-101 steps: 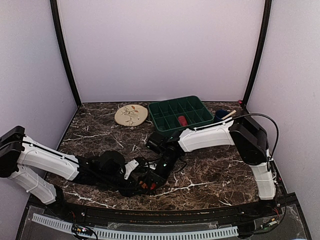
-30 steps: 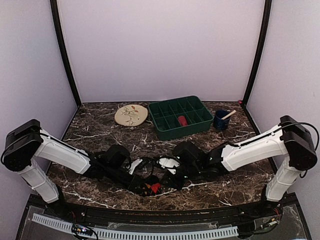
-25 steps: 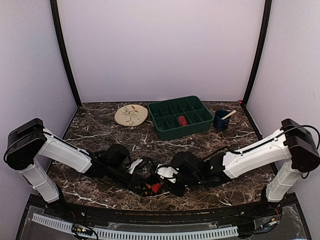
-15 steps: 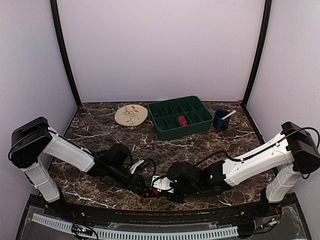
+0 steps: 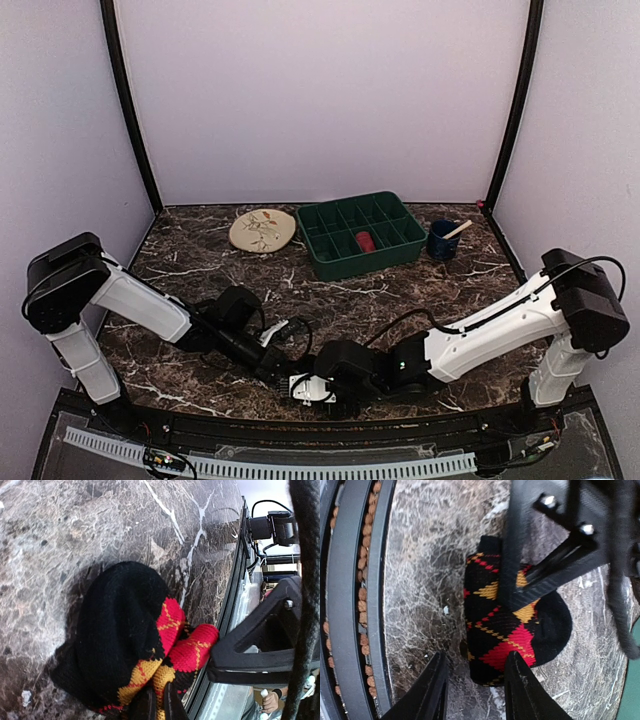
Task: Roll the socks
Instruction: Roll the sock at the center of the board.
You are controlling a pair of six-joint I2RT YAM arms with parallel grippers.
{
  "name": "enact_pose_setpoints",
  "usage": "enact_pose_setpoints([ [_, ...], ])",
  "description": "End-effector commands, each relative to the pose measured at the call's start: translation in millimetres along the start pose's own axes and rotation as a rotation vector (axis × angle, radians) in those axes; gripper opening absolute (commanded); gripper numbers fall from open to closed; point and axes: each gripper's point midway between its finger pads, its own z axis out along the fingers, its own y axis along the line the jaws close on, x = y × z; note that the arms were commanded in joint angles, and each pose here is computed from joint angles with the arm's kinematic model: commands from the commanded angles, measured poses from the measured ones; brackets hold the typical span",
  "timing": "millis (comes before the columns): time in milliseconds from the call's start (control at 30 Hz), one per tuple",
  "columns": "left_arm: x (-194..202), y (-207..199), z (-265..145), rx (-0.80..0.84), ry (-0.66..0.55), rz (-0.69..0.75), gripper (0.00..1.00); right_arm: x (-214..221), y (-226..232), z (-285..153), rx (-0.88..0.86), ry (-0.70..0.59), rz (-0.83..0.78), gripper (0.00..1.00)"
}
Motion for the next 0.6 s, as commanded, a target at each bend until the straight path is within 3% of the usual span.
enact_pose_setpoints([
  [0,58.8,47.4,2.9,-0.158,0.165,-0.161,0.00,-2.3,1.2,6.0,0.009,0.019,-0.054,0.36],
  [567,62.2,45.7,4.8,-0.130,0.180,-0.158,0.00,18.3,-10.5,23.3,0.047,0.095,-0.081,0.36],
])
